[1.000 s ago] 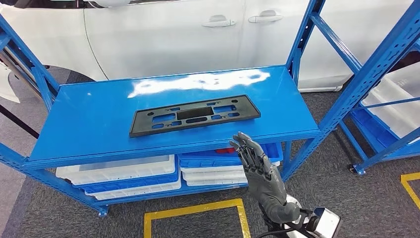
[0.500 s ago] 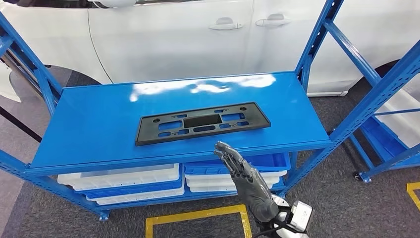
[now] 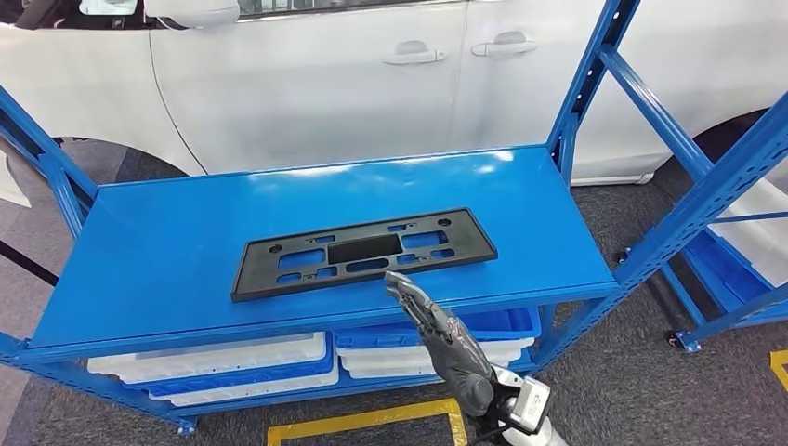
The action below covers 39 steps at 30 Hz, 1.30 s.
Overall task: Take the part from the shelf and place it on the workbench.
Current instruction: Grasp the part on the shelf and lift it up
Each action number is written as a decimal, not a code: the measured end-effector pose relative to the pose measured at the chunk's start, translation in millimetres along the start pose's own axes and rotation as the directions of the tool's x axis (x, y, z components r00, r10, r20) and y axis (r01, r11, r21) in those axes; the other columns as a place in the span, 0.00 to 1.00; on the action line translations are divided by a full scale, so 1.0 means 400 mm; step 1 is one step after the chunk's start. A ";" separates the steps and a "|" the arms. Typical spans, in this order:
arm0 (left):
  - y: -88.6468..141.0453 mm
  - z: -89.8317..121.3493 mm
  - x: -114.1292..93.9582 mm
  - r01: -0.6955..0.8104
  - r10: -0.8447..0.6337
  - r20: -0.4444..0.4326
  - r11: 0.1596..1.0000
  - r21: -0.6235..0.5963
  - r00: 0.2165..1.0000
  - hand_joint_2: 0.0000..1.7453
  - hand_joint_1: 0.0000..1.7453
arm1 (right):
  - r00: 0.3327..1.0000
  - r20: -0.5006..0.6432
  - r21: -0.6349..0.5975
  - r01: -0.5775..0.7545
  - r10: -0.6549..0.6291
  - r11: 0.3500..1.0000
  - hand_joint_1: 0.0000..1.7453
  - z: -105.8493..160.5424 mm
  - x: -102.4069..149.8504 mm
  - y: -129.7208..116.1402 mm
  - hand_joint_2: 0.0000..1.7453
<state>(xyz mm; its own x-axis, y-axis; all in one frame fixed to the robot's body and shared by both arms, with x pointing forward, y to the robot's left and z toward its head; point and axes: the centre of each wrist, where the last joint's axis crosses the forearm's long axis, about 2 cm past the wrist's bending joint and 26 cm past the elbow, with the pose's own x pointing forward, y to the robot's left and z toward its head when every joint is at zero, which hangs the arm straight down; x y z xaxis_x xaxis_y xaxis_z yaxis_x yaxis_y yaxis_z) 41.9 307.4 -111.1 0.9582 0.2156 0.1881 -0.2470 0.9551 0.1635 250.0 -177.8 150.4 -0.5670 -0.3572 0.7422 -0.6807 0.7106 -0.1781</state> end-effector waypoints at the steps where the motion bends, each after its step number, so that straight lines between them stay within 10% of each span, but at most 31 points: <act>1: 0.002 0.000 0.000 0.001 -0.001 -0.003 1.000 0.004 1.000 0.00 0.00 | 1.000 -0.002 0.001 -0.003 0.003 1.000 0.00 -0.001 -0.002 0.000 0.00; 18: 0.000 0.000 0.003 0.027 -0.027 0.041 1.000 -0.001 0.999 0.00 0.00 | 0.995 -0.061 -0.018 -0.078 0.077 0.997 0.00 0.003 -0.037 -0.005 0.00; 24: -0.002 0.000 0.003 0.028 -0.027 0.044 1.000 -0.012 0.999 0.00 0.00 | 0.934 -0.100 0.006 -0.343 0.342 0.939 0.00 0.003 -0.048 -0.004 0.00; 26: -0.001 0.000 0.002 0.032 -0.031 0.039 0.999 -0.015 0.999 0.00 0.00 | 0.869 -0.114 0.031 -0.481 0.481 0.876 0.00 0.003 -0.054 0.001 0.00; 30: 0.001 -0.001 0.007 0.046 -0.046 0.014 0.999 -0.013 0.999 0.00 0.00 | 0.559 -0.085 0.082 -0.821 0.825 0.565 0.00 -0.018 -0.060 0.010 1.00; 34: 0.001 -0.001 0.010 0.060 -0.060 0.006 0.998 -0.008 0.998 0.00 0.00 | 0.229 0.007 0.091 -0.969 0.973 0.228 0.00 -0.033 -0.078 0.037 1.00; 39: -0.002 -0.001 0.016 0.075 -0.075 0.013 0.997 -0.009 0.997 0.00 0.00 | 0.146 0.043 0.126 -0.982 0.988 0.139 0.00 -0.035 -0.114 0.047 1.00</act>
<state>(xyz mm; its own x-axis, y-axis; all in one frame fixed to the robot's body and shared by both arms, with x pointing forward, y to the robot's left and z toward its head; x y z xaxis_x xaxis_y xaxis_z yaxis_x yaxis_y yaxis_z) 48.1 308.1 -110.4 0.9721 0.1404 0.1878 -0.1727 0.9705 0.1683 269.4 -139.8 122.2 -0.7752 0.6244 -0.0957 0.4038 0.3734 -0.8352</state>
